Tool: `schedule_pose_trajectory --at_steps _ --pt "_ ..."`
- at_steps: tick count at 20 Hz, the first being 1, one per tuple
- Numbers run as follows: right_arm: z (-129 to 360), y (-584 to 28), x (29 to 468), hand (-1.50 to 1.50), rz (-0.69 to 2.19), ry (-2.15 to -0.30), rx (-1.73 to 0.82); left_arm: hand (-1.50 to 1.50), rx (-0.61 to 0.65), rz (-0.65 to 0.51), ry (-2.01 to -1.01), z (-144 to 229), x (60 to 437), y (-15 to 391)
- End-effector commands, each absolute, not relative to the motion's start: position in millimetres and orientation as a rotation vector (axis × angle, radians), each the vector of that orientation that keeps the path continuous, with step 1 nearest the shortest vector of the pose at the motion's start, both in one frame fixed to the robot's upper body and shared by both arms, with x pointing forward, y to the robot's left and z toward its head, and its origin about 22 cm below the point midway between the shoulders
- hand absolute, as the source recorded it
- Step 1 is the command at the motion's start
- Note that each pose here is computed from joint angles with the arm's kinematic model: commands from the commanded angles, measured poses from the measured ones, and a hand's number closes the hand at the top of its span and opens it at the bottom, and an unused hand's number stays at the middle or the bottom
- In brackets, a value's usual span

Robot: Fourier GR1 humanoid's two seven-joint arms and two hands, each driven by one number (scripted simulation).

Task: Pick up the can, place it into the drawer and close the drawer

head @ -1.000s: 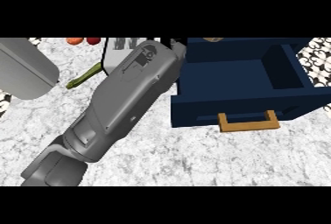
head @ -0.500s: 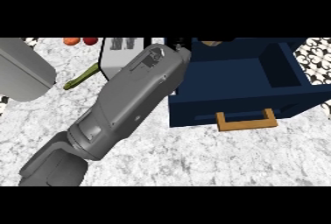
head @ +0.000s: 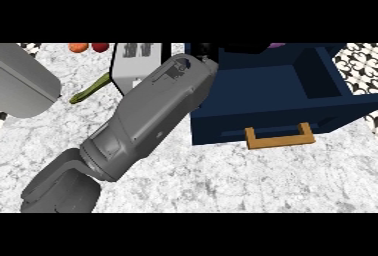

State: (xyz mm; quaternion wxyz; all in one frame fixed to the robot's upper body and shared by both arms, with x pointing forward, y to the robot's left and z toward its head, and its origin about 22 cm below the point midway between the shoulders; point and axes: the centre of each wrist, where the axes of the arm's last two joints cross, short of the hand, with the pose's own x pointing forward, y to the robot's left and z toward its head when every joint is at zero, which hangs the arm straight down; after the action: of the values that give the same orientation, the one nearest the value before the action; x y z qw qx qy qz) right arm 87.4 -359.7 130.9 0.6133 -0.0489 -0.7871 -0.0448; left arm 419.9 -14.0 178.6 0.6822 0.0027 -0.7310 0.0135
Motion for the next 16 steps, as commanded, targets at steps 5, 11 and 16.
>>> schedule_pose_trajectory --at_steps 5,11,16 --pt "135 -351 90 -1.50 -0.092 -1.804 -0.120 -1.50 0.067 0.069 -1.646 173 424 -11" --pt "134 -338 91 -1.50 -0.090 -1.833 -0.078 -1.50 0.064 0.095 -1.655 174 424 -13" --pt "148 -356 91 -1.50 0.071 -1.932 -0.240 -1.50 0.032 0.115 -1.664 168 422 -11"
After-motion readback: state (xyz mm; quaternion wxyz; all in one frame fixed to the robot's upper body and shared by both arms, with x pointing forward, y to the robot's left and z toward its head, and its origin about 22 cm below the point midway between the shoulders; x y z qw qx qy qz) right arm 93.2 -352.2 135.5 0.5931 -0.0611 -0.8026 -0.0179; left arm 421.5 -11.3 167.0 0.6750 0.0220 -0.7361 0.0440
